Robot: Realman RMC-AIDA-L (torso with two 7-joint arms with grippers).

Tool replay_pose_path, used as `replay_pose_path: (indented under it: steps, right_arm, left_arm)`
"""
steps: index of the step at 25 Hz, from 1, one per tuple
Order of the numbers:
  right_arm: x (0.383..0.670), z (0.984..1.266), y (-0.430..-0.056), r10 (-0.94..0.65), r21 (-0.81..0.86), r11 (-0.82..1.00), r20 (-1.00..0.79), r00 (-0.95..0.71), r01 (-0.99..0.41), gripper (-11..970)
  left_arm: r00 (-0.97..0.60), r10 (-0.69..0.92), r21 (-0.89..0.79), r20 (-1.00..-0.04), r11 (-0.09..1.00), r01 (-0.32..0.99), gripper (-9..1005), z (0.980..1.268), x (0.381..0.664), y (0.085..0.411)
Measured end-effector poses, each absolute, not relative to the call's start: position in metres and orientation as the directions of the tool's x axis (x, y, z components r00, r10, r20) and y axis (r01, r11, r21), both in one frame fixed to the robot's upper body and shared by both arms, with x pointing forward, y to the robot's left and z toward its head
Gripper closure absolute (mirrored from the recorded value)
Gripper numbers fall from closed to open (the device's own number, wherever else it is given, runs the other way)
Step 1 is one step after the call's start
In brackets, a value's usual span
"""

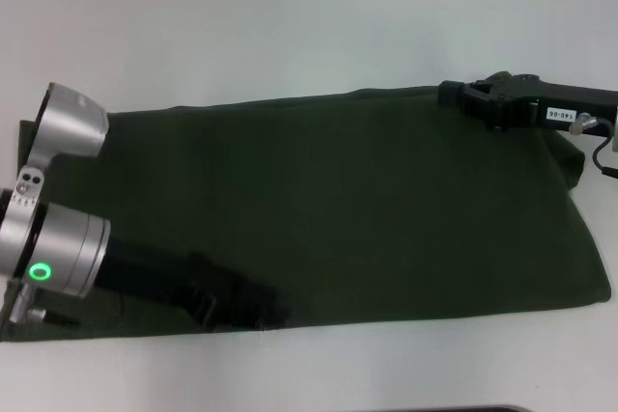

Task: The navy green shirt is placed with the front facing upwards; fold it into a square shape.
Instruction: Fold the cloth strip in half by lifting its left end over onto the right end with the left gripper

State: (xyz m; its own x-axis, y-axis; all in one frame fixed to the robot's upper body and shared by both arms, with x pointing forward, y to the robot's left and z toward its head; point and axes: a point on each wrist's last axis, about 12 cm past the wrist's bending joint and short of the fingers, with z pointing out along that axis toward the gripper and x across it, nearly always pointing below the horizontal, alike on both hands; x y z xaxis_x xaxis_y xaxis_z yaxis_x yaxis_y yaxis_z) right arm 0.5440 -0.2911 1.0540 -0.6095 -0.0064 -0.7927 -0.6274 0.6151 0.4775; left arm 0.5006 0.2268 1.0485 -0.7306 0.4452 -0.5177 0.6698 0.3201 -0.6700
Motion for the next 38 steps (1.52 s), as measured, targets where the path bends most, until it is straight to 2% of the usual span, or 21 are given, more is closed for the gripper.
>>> replay_pose_path:
  steps: [9, 17, 24, 28, 33, 38]
  right_arm:
    - [0.543, 1.053, -0.291, -0.005, 0.479, 0.616, -0.792, -0.61, -0.626, 939]
    - [0.546, 1.054, -0.291, -0.008, 0.472, 0.62, -0.795, -0.607, -0.627, 939]
    - [0.547, 1.055, -0.291, -0.01, 0.467, 0.625, -0.796, -0.605, -0.626, 940]
    - [0.547, 1.055, -0.291, -0.01, 0.467, 0.626, -0.796, -0.605, -0.625, 940]
    - [0.546, 1.053, -0.292, -0.008, 0.468, 0.63, -0.794, -0.608, -0.62, 940]
    - [0.545, 1.053, -0.293, -0.006, 0.47, 0.631, -0.793, -0.61, -0.617, 940]
  left_arm:
    - [-0.746, 0.419, -0.609, -0.518, 0.432, 0.666, 559, 1.041, 0.514, 0.229]
    - [-0.75, 0.421, -0.619, -0.51, 0.425, 0.66, 560, 1.041, 0.512, 0.229]
    - [-0.722, 0.448, -0.648, -0.527, 0.338, 0.683, 560, 1.056, 0.508, 0.23]
    - [-0.726, 0.43, -0.636, -0.536, 0.36, 0.682, 560, 1.059, 0.511, 0.235]
    - [-0.74, 0.401, -0.594, -0.54, 0.441, 0.672, 560, 1.053, 0.52, 0.241]
    - [-0.744, 0.418, -0.581, -0.522, 0.464, 0.669, 560, 1.049, 0.519, 0.241]
